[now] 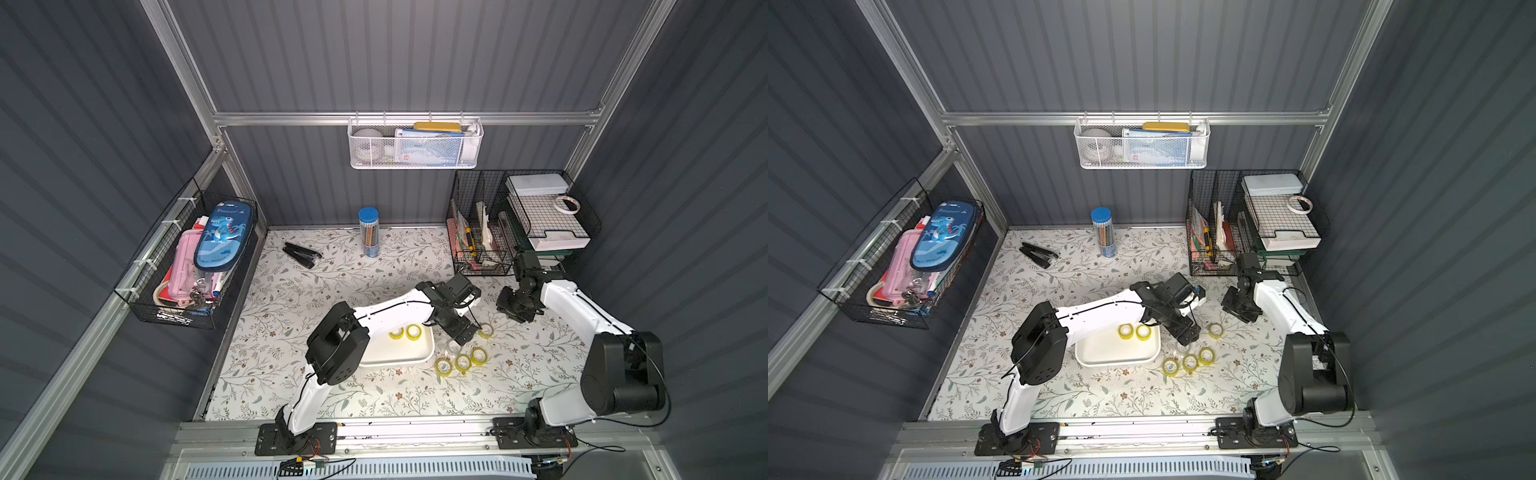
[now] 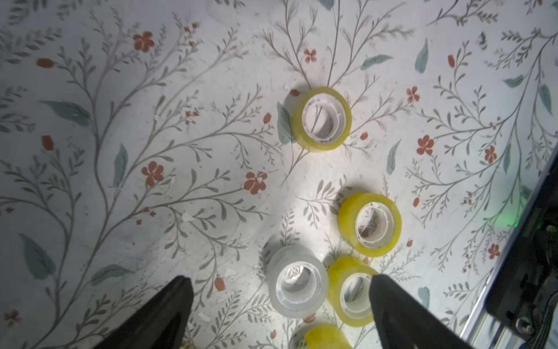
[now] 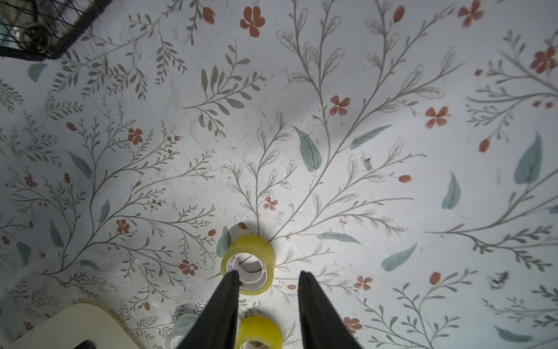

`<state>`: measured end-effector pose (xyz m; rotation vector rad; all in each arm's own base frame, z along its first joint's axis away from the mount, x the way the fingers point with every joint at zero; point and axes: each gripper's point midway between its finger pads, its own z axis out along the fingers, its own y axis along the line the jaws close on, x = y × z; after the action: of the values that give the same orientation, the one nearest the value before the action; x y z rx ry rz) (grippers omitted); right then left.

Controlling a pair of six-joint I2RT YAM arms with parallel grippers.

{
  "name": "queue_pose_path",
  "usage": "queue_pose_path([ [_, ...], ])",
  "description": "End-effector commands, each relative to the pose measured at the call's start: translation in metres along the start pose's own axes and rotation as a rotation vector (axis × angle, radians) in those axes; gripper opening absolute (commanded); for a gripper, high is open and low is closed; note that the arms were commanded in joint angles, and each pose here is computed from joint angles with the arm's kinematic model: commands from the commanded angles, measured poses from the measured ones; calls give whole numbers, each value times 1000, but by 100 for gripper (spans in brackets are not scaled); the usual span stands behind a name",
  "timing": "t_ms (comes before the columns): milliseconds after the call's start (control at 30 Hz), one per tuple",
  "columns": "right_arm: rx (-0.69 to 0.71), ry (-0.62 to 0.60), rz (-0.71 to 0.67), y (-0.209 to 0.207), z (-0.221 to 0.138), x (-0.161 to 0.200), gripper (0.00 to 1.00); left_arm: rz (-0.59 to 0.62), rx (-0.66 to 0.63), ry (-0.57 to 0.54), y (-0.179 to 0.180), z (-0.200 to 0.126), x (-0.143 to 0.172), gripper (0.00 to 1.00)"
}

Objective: Put the transparent tape into the storage box
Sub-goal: Pick up the tape at the center of the board.

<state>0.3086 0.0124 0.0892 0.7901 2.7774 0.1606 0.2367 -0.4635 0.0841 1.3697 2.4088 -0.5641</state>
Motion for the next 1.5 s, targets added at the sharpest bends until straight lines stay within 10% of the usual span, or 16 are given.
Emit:
queue_pose_path([
  [0, -8, -2, 14, -3, -4, 5, 38, 106, 40, 10, -29, -2, -1, 97],
  [800, -119, -151, 3, 2, -61, 3, 37, 149, -94, 70, -29, 72, 5, 73],
  [1267, -123, -179, -4, -1, -68, 4, 36, 149, -102, 94, -35, 75, 18, 0],
  [1467, -148, -164, -11, 4, -68, 6, 37, 133, -162, 57, -29, 41, 6, 0],
])
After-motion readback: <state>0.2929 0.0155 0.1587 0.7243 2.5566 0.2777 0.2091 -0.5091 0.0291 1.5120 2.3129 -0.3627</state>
